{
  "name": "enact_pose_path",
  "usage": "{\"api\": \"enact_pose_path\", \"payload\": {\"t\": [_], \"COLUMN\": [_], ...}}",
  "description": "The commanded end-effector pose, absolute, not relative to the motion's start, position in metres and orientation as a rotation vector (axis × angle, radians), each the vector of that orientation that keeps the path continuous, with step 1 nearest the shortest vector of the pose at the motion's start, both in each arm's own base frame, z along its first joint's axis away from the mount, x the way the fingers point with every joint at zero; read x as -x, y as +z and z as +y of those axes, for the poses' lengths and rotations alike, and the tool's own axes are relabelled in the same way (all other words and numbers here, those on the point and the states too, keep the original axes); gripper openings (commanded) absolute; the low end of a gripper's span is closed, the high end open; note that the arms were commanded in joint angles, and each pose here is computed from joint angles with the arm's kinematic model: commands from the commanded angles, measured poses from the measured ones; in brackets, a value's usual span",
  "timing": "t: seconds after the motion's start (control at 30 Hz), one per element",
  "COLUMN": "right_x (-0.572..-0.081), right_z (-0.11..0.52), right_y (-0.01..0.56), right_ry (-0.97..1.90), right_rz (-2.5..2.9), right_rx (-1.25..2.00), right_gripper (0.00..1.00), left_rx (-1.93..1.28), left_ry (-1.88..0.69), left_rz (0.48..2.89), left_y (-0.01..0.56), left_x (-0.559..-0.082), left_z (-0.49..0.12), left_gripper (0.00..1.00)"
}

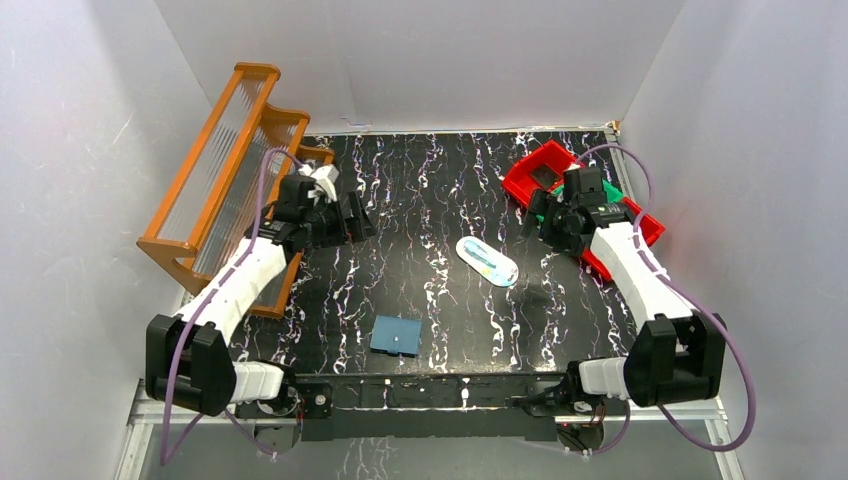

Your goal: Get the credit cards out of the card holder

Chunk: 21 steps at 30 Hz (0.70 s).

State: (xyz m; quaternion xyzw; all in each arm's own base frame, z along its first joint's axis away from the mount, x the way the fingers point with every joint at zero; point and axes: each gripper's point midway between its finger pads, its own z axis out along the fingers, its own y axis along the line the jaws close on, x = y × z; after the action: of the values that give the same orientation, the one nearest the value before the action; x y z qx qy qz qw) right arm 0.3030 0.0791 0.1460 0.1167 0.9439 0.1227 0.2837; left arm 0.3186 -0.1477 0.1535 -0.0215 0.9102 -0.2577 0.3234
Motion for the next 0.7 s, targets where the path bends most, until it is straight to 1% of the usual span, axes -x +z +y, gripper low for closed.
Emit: {"api": "enact_pose_path", "payload": {"t": [0.0, 0.17, 0.23, 0.37, 0.57, 0.67], "right_x": [-0.303, -0.312, -0.313, -0.308, -0.299, -0.304], "right_z": [0.095, 0.104, 0.112, 0.136, 0.158, 0.162], "right_y": [0.131, 0.115, 0.106, 0.082, 0.059, 0.054], "right_ry": [0.460, 0.513, 0.563, 0.690, 0.626, 0.536], "right_rz": [2.588, 2.667, 2.705, 2.777, 2.841, 2.857], "right_rx": [-0.397, -0.434, -0.450, -0.469, -0.429, -0.384], "right_gripper": [0.98, 0.98, 0.96, 0.87, 0.84, 0.83], "left_rx": [-0.144, -0.221, -0.209, -0.166, -0.135, -0.135], "left_ry": [-0.791, -0.689, -0.628, -0.501, -0.426, -0.408], "left_rz": [2.334, 2.314, 2.292, 2.238, 2.173, 2.172], "left_y": [0.170, 0.168, 0.169, 0.173, 0.176, 0.172], "left_x": [-0.300, -0.290, -0.289, -0.287, -0.278, -0.274], "left_z": [-0.182, -0.177, -0.169, -0.147, -0.129, -0.125], "left_gripper": [0.98, 0.98, 0.98, 0.98, 0.98, 0.99]}}
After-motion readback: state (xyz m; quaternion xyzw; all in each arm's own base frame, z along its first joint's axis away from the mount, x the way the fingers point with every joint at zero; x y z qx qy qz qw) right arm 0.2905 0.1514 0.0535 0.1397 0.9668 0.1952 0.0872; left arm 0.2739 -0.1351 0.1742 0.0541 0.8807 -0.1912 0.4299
